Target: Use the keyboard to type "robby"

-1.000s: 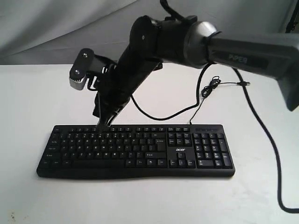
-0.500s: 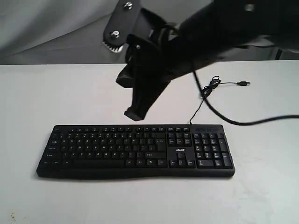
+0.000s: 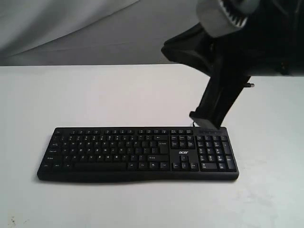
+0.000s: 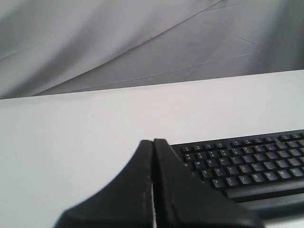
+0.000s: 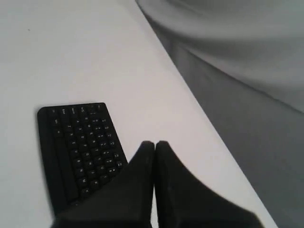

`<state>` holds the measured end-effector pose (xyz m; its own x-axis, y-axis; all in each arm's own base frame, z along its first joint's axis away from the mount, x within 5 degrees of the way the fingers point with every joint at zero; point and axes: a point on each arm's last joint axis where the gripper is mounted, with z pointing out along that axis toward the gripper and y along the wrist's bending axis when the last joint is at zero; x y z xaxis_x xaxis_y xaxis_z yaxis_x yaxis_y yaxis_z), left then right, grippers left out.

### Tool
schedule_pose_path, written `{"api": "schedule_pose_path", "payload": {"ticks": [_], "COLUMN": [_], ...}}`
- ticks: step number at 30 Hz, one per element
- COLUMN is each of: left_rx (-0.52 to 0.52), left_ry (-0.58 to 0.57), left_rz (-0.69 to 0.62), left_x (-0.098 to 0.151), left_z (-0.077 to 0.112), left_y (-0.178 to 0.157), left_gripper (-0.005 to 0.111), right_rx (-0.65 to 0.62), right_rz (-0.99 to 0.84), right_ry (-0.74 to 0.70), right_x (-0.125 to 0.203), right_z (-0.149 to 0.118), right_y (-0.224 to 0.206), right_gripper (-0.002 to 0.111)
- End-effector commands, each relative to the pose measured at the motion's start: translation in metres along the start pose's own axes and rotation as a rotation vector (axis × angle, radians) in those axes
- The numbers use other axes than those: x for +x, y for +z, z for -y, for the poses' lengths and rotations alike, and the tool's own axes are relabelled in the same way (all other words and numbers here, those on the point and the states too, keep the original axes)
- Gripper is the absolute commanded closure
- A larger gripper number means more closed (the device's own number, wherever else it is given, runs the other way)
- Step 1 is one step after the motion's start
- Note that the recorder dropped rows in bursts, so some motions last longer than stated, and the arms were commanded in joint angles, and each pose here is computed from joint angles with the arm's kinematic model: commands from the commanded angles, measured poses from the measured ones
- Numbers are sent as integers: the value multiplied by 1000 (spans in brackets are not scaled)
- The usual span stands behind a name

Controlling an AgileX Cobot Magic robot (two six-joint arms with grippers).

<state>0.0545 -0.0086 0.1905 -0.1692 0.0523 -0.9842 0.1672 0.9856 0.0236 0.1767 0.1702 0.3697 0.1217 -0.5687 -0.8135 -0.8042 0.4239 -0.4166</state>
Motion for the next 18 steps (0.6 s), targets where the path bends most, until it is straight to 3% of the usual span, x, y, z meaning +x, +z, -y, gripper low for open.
{"api": "schedule_pose_path", "payload": {"ticks": [1,5,7,9,10,12,18], "left_rx": [4,4,4,4,4,4,4], "left_ry": [3,3,3,3,3,3,3], "left_rz": [5,5,5,5,5,5,5], "left_x": [1,1,1,1,1,1,1], "left_z": [0,0,0,0,0,0,0], "left_y": [0,0,0,0,0,0,0], "left_gripper": [107,107,107,107,107,107,107], "right_rx": [26,35,109,225,273,335,477], "right_rz": [38,48,103,243,311,330,218], "right_ry": [6,5,-5,232,429,618,675], "right_x": [-5,-6,-11,-19,-20,-10,20], "right_z": [1,1,8,23,33,49,57], "right_y": [-12,-14,-15,-20,-30,-48,-107], "right_gripper": [108,108,108,108,108,108,108]}}
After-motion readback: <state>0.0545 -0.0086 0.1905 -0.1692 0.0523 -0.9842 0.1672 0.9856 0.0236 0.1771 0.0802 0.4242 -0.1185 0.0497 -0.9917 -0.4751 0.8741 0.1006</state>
